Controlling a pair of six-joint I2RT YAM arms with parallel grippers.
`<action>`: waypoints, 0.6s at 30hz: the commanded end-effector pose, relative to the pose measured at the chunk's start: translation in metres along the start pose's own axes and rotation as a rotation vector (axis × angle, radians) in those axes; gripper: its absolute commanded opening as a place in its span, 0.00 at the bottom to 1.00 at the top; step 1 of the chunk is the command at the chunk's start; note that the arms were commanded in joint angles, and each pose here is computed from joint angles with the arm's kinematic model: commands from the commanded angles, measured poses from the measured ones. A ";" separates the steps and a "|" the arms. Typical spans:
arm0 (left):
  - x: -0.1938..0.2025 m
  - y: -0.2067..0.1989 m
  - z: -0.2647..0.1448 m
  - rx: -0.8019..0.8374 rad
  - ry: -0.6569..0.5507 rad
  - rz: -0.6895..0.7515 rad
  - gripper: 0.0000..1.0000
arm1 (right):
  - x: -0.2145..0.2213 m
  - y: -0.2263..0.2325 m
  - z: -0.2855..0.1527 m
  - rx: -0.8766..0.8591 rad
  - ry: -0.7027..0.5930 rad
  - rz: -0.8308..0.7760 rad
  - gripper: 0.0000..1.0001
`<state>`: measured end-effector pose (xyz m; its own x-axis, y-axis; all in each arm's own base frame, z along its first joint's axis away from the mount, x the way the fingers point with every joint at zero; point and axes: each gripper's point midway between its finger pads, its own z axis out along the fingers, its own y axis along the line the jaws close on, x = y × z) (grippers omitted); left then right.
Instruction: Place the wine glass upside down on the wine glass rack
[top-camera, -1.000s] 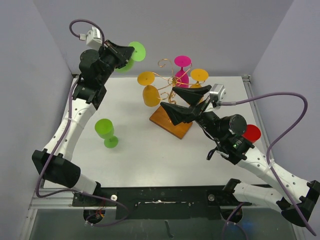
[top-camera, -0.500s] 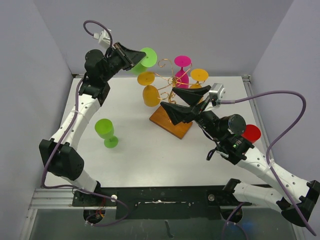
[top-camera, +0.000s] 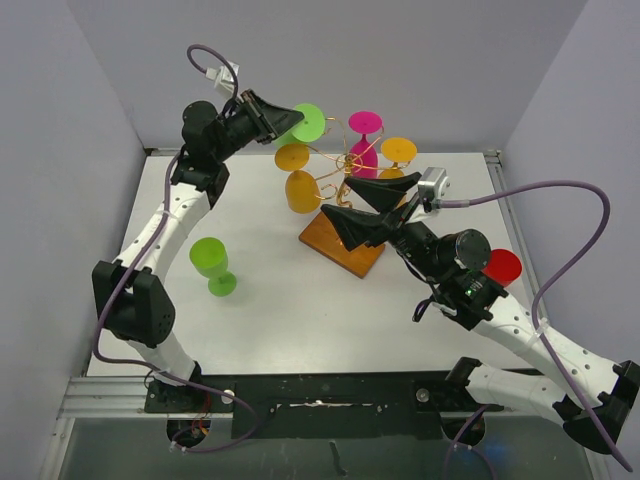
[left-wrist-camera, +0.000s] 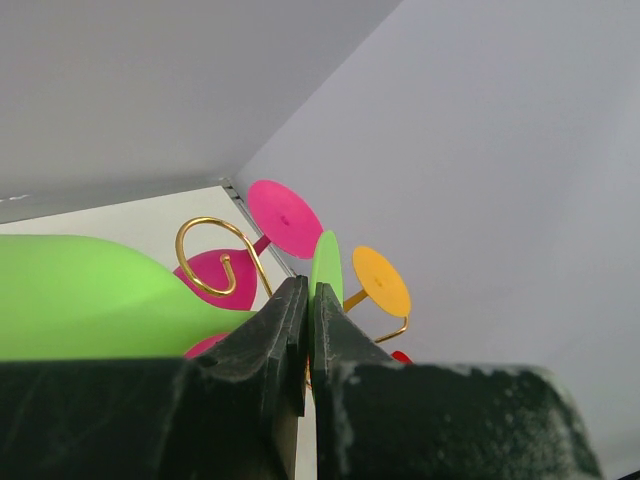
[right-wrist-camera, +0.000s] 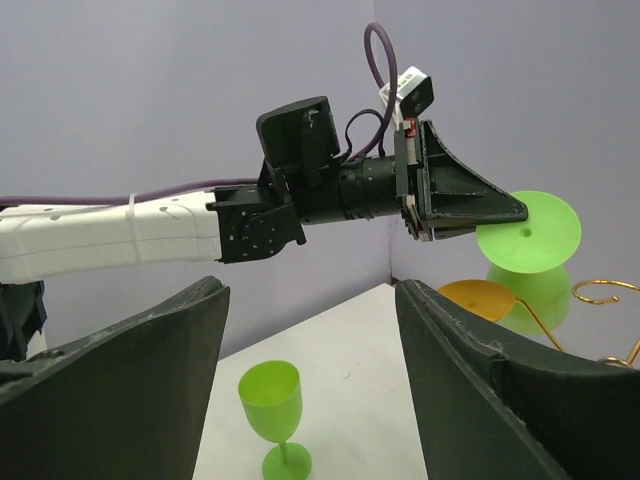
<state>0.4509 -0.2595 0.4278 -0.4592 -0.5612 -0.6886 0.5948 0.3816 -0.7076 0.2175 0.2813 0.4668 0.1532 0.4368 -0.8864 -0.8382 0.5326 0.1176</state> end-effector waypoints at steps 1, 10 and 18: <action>-0.008 -0.022 0.002 0.092 -0.034 0.023 0.00 | -0.024 -0.001 -0.004 0.014 -0.072 -0.002 0.68; 0.003 -0.017 0.018 0.087 -0.014 -0.030 0.00 | -0.024 -0.001 -0.003 0.017 -0.072 -0.001 0.68; 0.009 -0.020 0.030 0.089 -0.009 -0.081 0.00 | -0.025 -0.001 -0.005 0.019 -0.075 -0.001 0.68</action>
<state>0.4628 -0.2899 0.3885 -0.5728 -0.5552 -0.6030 0.5193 0.3233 -0.7911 0.2184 0.2803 0.4658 0.1528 0.4365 -0.8867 -0.8341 0.5382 0.1212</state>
